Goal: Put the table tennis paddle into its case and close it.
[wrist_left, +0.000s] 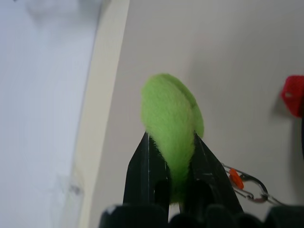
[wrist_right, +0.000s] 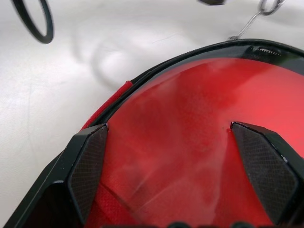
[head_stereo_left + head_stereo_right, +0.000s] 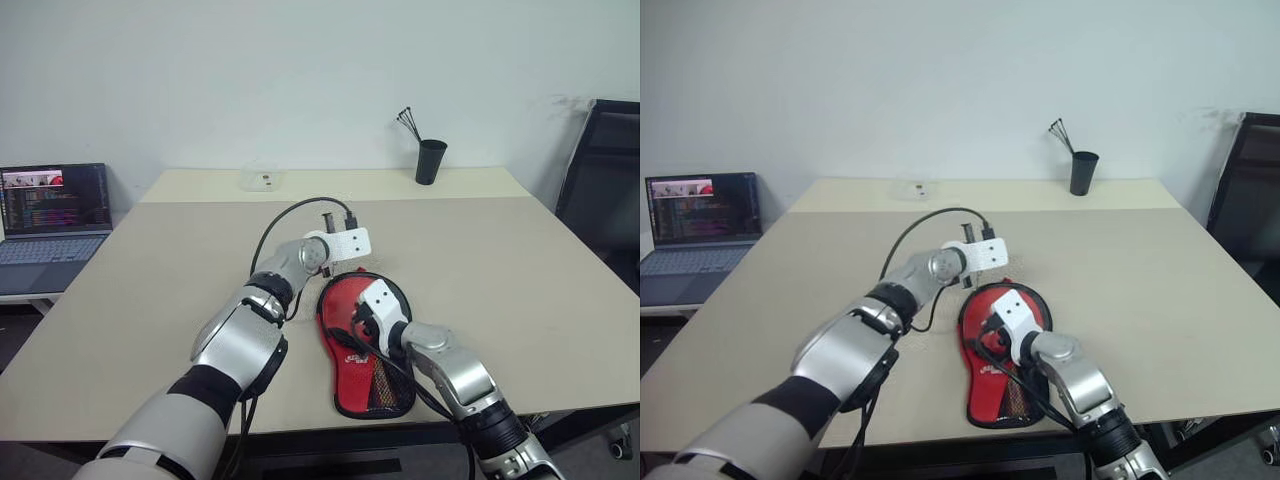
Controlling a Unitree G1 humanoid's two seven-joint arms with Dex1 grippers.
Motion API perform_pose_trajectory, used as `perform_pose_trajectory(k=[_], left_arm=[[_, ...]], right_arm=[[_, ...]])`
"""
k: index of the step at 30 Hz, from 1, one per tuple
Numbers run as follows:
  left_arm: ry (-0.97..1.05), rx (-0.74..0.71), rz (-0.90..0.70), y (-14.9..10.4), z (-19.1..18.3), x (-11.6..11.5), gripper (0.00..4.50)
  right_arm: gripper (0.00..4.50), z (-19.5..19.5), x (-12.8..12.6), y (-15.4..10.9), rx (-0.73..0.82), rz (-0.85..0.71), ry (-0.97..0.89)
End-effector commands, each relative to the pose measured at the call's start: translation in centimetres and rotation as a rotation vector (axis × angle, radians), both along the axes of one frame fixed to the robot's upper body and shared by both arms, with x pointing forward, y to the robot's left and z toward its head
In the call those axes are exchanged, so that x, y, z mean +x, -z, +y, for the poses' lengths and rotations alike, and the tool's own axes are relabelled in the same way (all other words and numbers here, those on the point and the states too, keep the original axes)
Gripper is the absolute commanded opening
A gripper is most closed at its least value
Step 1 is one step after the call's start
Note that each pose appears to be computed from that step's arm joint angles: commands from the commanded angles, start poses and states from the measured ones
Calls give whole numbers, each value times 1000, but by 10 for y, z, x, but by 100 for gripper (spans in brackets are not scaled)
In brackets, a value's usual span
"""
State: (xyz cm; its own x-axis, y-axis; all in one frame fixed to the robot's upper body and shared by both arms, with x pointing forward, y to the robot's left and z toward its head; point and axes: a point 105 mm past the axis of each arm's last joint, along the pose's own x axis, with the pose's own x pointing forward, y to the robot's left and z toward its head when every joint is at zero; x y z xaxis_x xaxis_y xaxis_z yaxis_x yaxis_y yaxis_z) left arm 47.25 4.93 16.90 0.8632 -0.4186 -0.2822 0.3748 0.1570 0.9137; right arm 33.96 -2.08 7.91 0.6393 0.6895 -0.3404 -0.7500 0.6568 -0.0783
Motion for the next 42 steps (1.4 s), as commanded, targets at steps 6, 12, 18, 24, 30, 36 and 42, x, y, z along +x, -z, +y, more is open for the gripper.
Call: perform_pose_trajectory(k=[6,12,18,24,30,36,42], left_arm=[[206,73,-234,-56,-68,-13,1],[314,47,-251,-63,-107,-30,1],[352,2,-234,-61,-120,-37,1],[365,-69,-78,-45,-116,-39,136],[368,-80,1,-27,-111,-41,355],[411,-191,110,-23,-113,-48,446],[337,-404,132,-46,-89,-34,446]], right_arm=[[450,-1,-29,56,-82,226,-10],[450,-1,-30,57,-79,232,-6],[450,0,-29,56,-73,227,-5],[450,5,-25,52,-65,213,-4],[450,8,-17,45,-48,187,13],[450,8,-11,43,-42,178,29],[450,8,-11,22,4,155,6]])
